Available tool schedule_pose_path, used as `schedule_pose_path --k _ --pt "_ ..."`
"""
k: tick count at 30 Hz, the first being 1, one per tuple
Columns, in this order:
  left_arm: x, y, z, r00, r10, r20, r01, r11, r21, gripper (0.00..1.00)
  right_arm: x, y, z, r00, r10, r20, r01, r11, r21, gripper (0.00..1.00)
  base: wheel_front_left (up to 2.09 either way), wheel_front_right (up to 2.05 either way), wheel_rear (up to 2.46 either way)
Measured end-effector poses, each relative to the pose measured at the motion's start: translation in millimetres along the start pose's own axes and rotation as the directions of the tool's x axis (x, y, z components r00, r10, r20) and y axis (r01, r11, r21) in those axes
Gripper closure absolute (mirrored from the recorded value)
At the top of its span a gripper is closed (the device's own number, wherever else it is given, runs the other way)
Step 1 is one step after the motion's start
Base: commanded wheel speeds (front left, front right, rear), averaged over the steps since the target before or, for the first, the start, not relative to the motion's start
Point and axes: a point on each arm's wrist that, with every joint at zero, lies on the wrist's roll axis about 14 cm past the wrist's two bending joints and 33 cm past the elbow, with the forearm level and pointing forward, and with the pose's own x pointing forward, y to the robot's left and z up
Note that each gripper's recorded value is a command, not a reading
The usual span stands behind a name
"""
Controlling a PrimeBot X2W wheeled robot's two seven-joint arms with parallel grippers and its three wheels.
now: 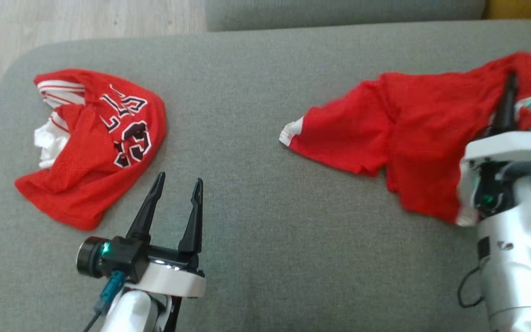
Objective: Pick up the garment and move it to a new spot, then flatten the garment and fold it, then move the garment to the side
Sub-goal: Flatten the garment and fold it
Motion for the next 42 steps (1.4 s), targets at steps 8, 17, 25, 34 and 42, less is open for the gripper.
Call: schedule_pose_path --k 8,17,25,34,42 --pt "-13 6 15 0.998 0.045 0.043 -0.044 0.999 -0.011 0.00 10 21 102 0.975 0.112 0.193 -0.057 0.961 -0.269 1.00 0.00 0.00 0.00" --pt "-27 17 17 0.995 0.087 0.051 -0.086 0.996 -0.019 0.00 5 147 113 0.878 0.467 0.108 -0.319 0.738 -0.595 1.00 0.00 0.00 0.00" --pt "-31 30 0 0.993 0.121 -0.001 -0.121 0.992 -0.020 0.00 -68 177 -120 0.679 0.520 -0.519 -0.734 0.483 -0.477 0.66 0.00 0.00 0.00" --pt "-37 33 -2 0.991 0.131 -0.011 -0.131 0.991 -0.020 0.00 -119 190 -179 0.543 0.564 -0.622 -0.835 0.442 -0.328 0.00 0.00 0.00 0.00" --pt "-26 17 10 0.997 0.076 0.028 -0.076 0.997 -0.015 0.00 -81 172 -111 0.726 0.563 -0.394 -0.686 0.635 -0.356 0.00 0.00 0.00 0.00"
